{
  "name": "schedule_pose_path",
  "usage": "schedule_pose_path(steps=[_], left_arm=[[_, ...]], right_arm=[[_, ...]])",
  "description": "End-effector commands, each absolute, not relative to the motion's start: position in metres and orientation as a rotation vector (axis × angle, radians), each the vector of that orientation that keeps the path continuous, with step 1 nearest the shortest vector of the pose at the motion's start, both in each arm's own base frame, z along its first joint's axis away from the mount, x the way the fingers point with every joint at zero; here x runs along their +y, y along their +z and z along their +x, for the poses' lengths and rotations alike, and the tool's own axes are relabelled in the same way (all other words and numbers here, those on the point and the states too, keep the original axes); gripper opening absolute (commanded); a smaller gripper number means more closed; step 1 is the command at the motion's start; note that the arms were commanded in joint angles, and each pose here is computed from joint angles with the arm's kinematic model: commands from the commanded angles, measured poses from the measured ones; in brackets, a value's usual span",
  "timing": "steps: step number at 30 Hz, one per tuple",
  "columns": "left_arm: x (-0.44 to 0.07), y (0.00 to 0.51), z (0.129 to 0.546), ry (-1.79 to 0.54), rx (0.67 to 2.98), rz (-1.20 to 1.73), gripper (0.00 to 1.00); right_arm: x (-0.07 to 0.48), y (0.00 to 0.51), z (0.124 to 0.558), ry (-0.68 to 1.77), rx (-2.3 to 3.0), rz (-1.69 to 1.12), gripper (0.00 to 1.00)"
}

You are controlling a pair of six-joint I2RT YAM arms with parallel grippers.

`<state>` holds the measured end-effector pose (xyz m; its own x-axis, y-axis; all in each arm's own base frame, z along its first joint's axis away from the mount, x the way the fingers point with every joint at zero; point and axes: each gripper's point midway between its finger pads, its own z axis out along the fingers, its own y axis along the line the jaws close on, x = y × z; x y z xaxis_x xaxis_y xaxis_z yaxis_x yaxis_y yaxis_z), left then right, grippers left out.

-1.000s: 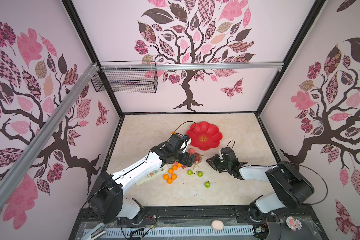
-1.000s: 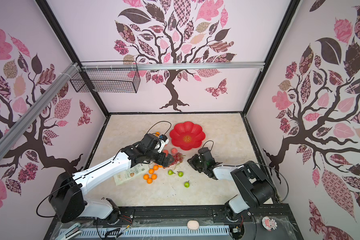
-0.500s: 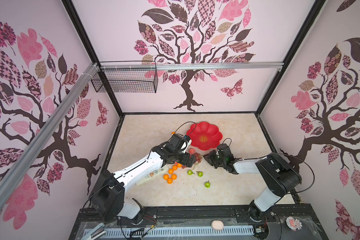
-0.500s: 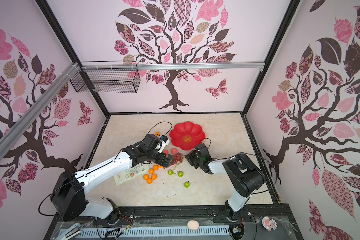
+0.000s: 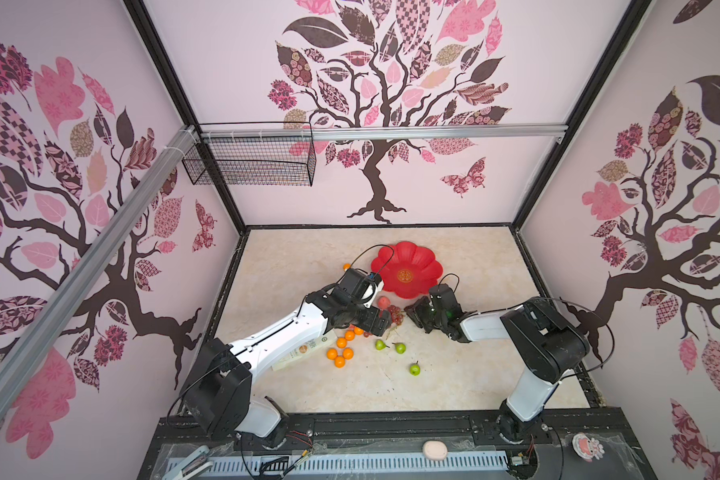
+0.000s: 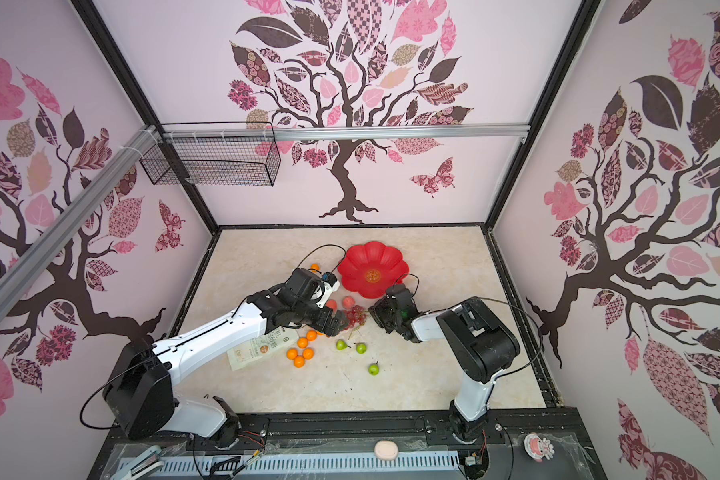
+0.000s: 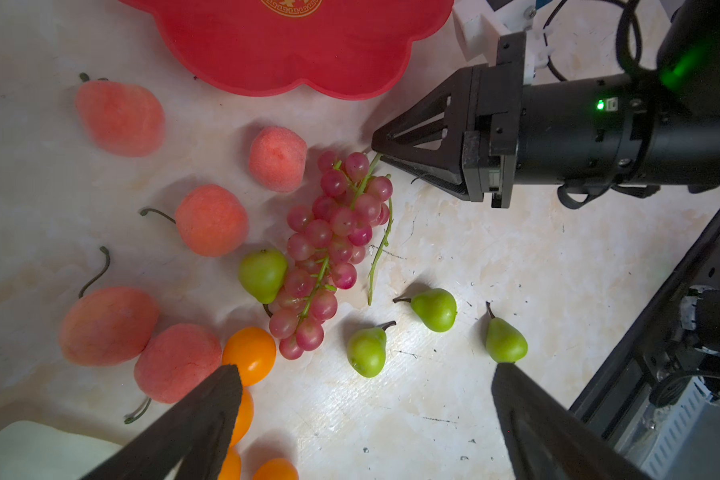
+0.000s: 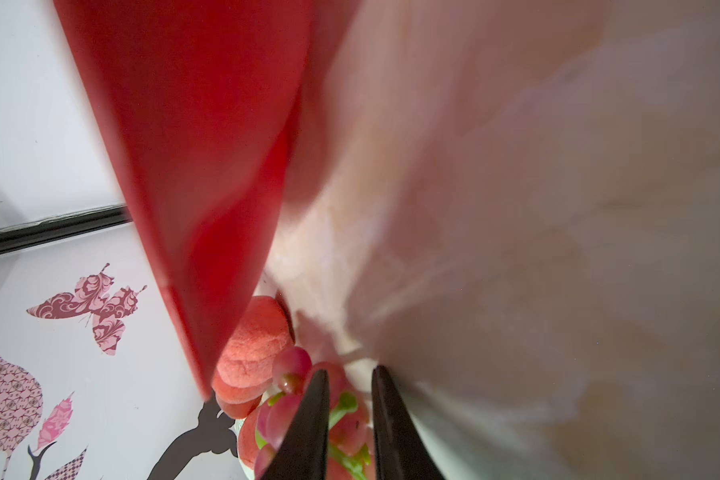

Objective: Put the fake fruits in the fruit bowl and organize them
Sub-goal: 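Lower the right gripper onto the pink grapes stem and close it, then carry the grapes over the bowl with right gripper while left gripper hovers beside it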

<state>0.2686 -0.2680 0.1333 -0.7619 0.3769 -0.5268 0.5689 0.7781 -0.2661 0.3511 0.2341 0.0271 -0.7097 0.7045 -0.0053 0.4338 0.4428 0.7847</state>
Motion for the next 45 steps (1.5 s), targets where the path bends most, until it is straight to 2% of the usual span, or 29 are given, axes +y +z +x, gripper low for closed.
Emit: schedule_pose_path(steps=[1, 10, 26, 35, 45], left_arm=[[-0.274, 0.146, 0.276, -0.593, 2.484, 0.727, 0.98], [-0.274, 0.144, 0.276, -0.585, 2.490, 0.729, 0.98], [-0.273, 0.143, 0.277, -0.572, 2.492, 0.728, 0.98], [-0.271, 0.146, 0.278, -0.558, 2.485, 0.724, 0.98], [-0.268, 0.153, 0.280, -0.548, 2.462, 0.699, 0.98]], right_arm=[[0.238, 0.019, 0.356, 1.133, 2.378, 0.997, 0.24], [0.242, 0.010, 0.357, 1.135, 2.406, 1.007, 0.26], [0.242, 0.005, 0.359, 1.112, 2.424, 1.005, 0.13], [0.243, 0.028, 0.363, 1.146, 2.382, 0.959, 0.06], [0.230, 0.083, 0.368, 1.096, 2.291, 0.839, 0.02]])
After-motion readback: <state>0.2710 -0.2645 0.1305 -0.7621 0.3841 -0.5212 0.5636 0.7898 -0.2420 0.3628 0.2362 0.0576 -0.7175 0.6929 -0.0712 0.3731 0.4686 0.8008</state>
